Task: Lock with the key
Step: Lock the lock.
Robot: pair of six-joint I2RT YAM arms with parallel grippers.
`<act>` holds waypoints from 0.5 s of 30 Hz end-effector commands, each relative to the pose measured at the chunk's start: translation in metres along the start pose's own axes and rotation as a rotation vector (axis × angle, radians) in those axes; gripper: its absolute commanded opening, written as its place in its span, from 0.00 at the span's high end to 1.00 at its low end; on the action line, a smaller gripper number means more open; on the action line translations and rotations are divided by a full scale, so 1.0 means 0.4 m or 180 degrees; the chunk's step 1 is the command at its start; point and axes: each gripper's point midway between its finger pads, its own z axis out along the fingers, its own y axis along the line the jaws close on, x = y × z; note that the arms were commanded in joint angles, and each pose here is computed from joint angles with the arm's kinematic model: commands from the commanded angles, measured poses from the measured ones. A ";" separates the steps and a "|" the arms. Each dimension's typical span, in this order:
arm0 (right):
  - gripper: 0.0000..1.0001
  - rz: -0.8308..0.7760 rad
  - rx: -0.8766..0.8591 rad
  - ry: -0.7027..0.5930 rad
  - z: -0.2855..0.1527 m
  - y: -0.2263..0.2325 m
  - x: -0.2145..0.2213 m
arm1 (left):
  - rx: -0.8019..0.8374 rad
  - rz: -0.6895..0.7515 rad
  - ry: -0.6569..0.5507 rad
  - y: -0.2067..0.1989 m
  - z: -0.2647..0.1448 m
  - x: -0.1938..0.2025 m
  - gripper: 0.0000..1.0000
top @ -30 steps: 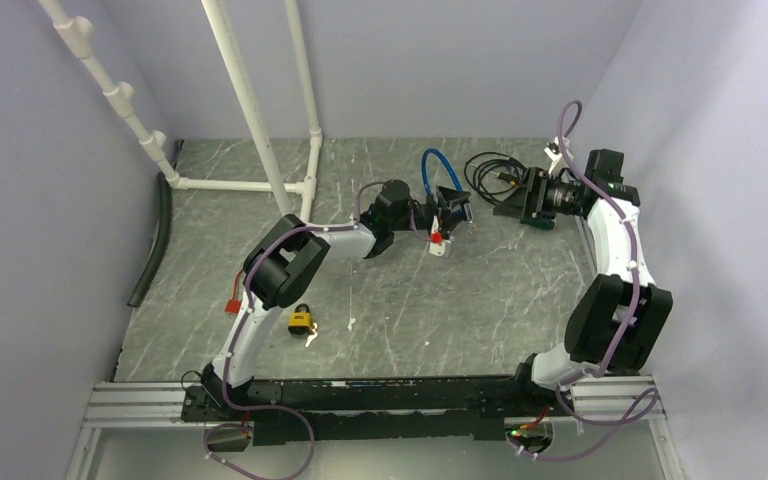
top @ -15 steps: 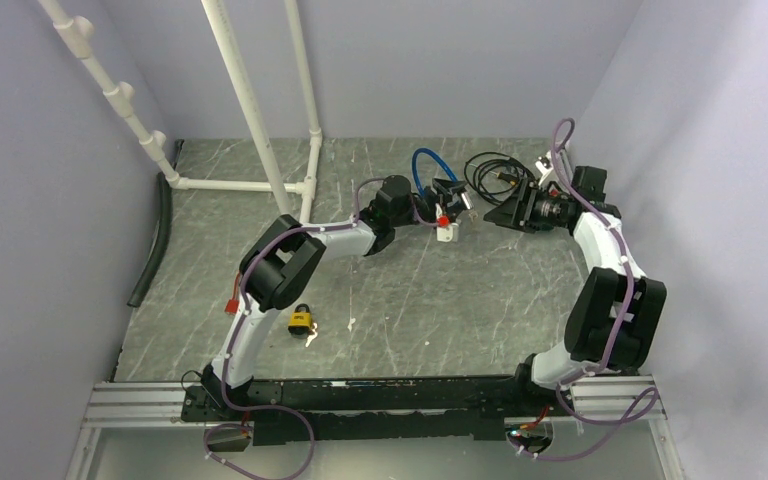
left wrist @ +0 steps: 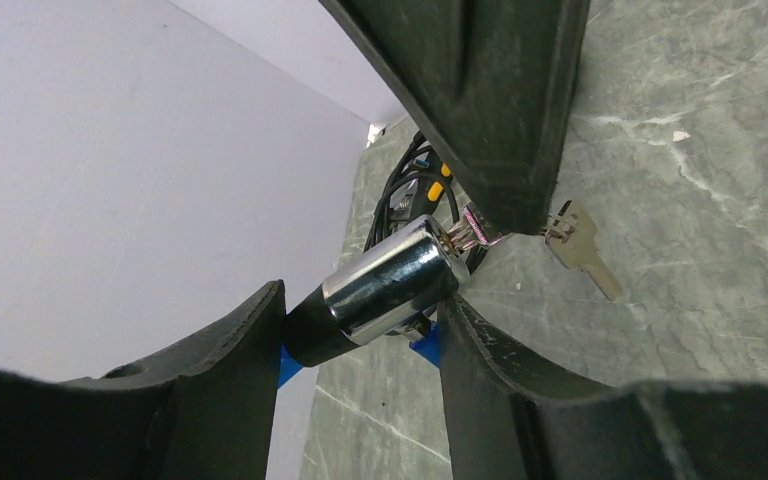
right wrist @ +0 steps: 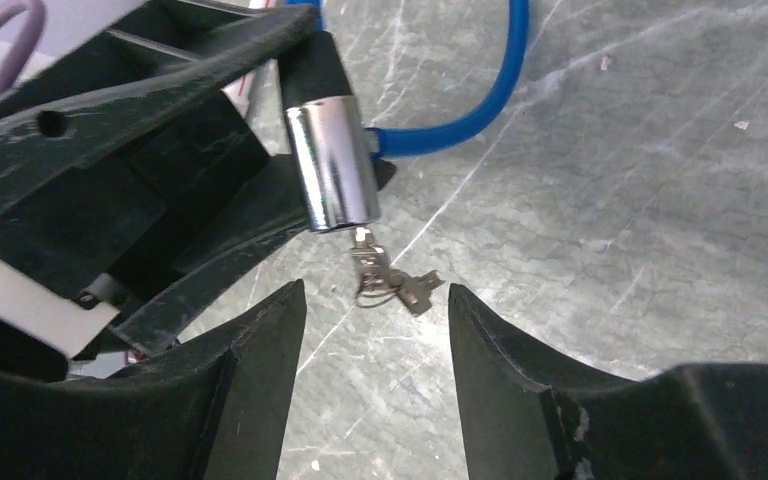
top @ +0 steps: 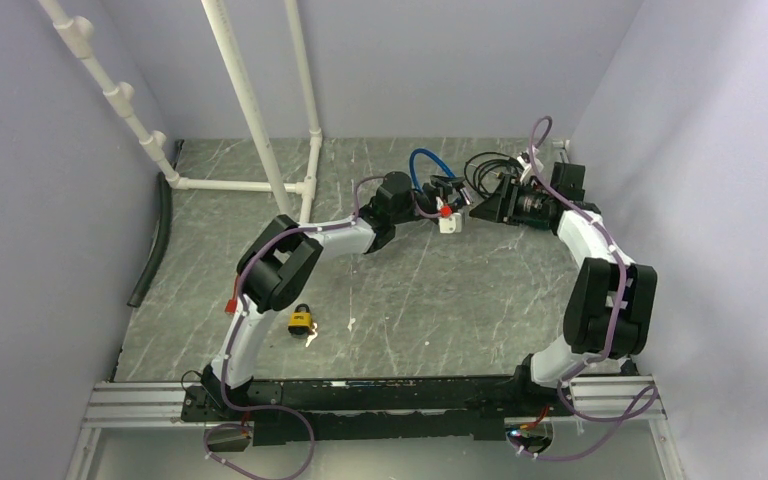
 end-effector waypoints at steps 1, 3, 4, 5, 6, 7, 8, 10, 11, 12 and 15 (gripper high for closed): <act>0.45 -0.0164 0.0035 -0.0075 0.016 -0.017 -0.032 | -0.0405 0.0175 -0.0283 0.169 -0.009 -0.140 1.00; 0.50 -0.0170 0.0001 -0.0068 0.018 -0.015 -0.031 | -0.0421 0.0138 -0.0270 0.173 -0.008 -0.138 1.00; 0.53 -0.0176 -0.0008 -0.0076 0.018 -0.014 -0.032 | -0.0417 0.0121 -0.0263 0.173 -0.007 -0.138 1.00; 0.56 -0.0191 -0.0026 -0.0089 0.018 -0.011 -0.034 | -0.0420 0.0112 -0.0261 0.175 -0.007 -0.138 1.00; 0.59 -0.0216 -0.0048 -0.0103 0.017 -0.007 -0.036 | -0.0426 0.0104 -0.0268 0.176 -0.007 -0.139 1.00; 0.63 -0.0242 -0.0075 -0.0116 0.017 -0.001 -0.039 | -0.0413 0.0090 -0.0276 0.175 -0.006 -0.141 1.00; 0.67 -0.0282 -0.0103 -0.0124 0.017 0.004 -0.041 | -0.0395 0.0070 -0.0263 0.172 -0.004 -0.138 1.00; 0.70 -0.0373 -0.0138 -0.0144 0.016 0.017 -0.046 | -0.0378 0.0003 -0.0256 0.169 -0.003 -0.137 1.00; 0.71 -0.0436 -0.0159 -0.0151 0.015 0.023 -0.049 | -0.0362 -0.0007 -0.0251 0.168 -0.003 -0.137 1.00; 0.71 -0.0481 -0.0179 -0.0145 0.016 0.030 -0.048 | -0.0355 -0.0016 -0.0260 0.166 -0.003 -0.138 1.00; 0.78 -0.0618 -0.0184 -0.0129 0.018 0.039 -0.047 | -0.0310 -0.0049 -0.0264 0.160 -0.003 -0.139 1.00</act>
